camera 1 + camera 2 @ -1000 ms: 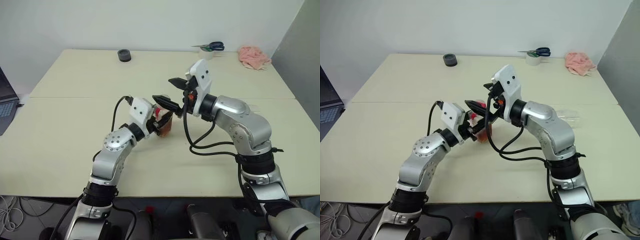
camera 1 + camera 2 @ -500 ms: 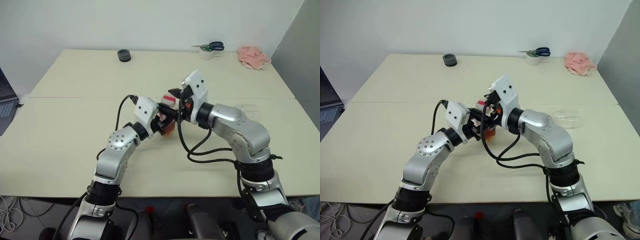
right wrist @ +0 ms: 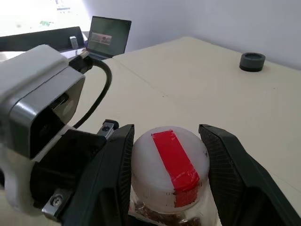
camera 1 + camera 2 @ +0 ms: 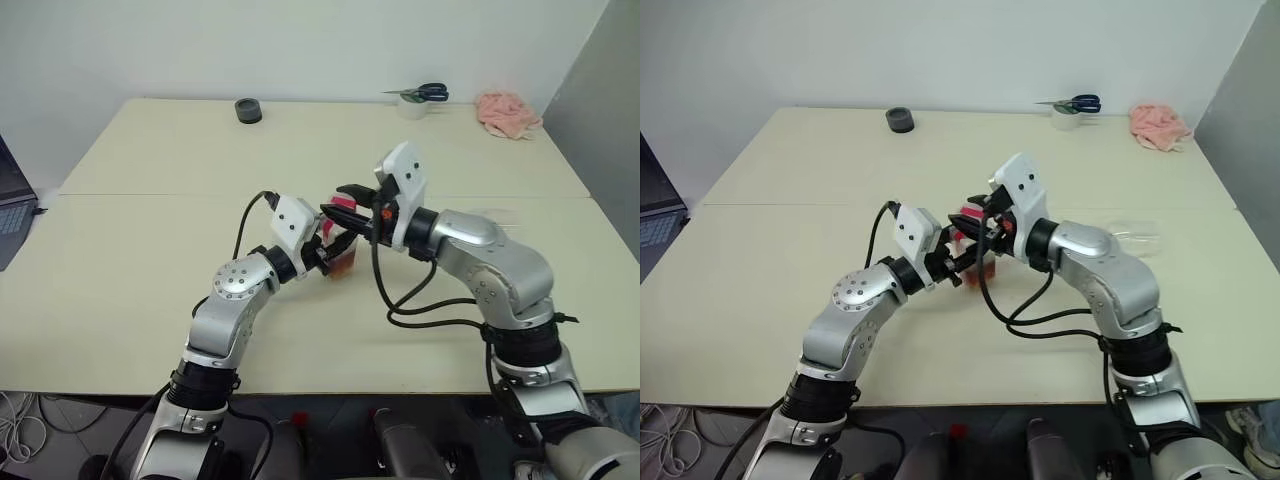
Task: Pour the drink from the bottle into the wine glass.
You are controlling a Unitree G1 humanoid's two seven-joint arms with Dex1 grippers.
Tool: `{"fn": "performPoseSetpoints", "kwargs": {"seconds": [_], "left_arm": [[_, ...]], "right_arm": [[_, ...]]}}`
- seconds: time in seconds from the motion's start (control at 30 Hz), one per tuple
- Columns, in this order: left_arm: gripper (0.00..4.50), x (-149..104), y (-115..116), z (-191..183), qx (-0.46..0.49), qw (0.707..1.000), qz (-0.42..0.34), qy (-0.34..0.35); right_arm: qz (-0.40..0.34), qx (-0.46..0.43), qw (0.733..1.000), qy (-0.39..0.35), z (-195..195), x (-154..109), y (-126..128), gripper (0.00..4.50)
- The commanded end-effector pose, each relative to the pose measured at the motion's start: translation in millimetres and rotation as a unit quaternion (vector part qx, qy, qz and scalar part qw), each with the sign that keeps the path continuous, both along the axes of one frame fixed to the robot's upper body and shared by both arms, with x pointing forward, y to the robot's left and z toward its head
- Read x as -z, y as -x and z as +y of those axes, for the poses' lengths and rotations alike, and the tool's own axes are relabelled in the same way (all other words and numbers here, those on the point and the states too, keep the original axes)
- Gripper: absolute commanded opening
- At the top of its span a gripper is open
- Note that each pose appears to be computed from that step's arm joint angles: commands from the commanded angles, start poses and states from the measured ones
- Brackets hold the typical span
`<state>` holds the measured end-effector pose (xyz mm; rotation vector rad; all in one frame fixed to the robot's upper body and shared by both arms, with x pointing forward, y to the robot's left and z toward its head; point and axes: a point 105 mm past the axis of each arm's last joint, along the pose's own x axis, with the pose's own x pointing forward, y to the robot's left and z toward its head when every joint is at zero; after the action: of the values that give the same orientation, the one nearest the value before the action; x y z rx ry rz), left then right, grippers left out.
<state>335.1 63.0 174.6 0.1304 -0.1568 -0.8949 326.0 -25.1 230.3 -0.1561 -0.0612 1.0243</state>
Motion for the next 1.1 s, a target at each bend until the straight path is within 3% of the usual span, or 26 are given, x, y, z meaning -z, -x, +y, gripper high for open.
{"fn": "performPoseSetpoints", "kwargs": {"seconds": [0.03,0.2,0.33,0.53,0.6,0.73,0.97,1.0,1.1], "left_arm": [[1.90,-37.2,15.3,-8.2,0.064,0.996,-0.049,0.026],[1.89,-38.6,38.9,-17.2,0.184,0.982,-0.027,0.019],[1.89,-36.7,55.6,-17.6,0.257,0.966,0.005,-0.003],[1.88,-34.8,59.8,-16.1,0.276,0.961,0.020,-0.021],[1.88,-35.4,57.7,-16.1,0.271,0.962,0.018,-0.021],[1.88,-34.5,49.9,-16.7,0.247,0.969,0.008,-0.021],[1.87,-23.8,34.1,-17.8,0.212,0.977,-0.003,-0.029],[1.87,-22.7,31.2,-18.0,0.205,0.978,-0.005,-0.027],[1.87,-21.9,24.1,-19.1,0.192,0.981,-0.012,-0.023]], "right_arm": [[-0.017,-0.050,0.998,0.015,-5.5,-0.9,10.8,1.86],[-0.007,-0.224,0.974,0.025,-16.7,-3.7,39.9,1.86],[0.002,-0.325,0.942,0.079,-38.4,13.7,56.5,1.86],[-0.002,-0.338,0.937,0.094,-47.8,15.0,53.0,1.86],[-0.006,-0.309,0.946,0.099,-48.3,14.7,46.1,1.86],[0.016,-0.303,0.951,0.064,-48.9,4.3,50.4,1.86],[-0.024,-0.234,0.971,0.035,-50.5,-21.5,49.9,4.27],[-0.037,-0.216,0.975,0.035,-50.6,-24.7,49.5,4.50],[-0.065,-0.126,0.989,0.032,-51.2,-31.5,37.7,4.50]]}}
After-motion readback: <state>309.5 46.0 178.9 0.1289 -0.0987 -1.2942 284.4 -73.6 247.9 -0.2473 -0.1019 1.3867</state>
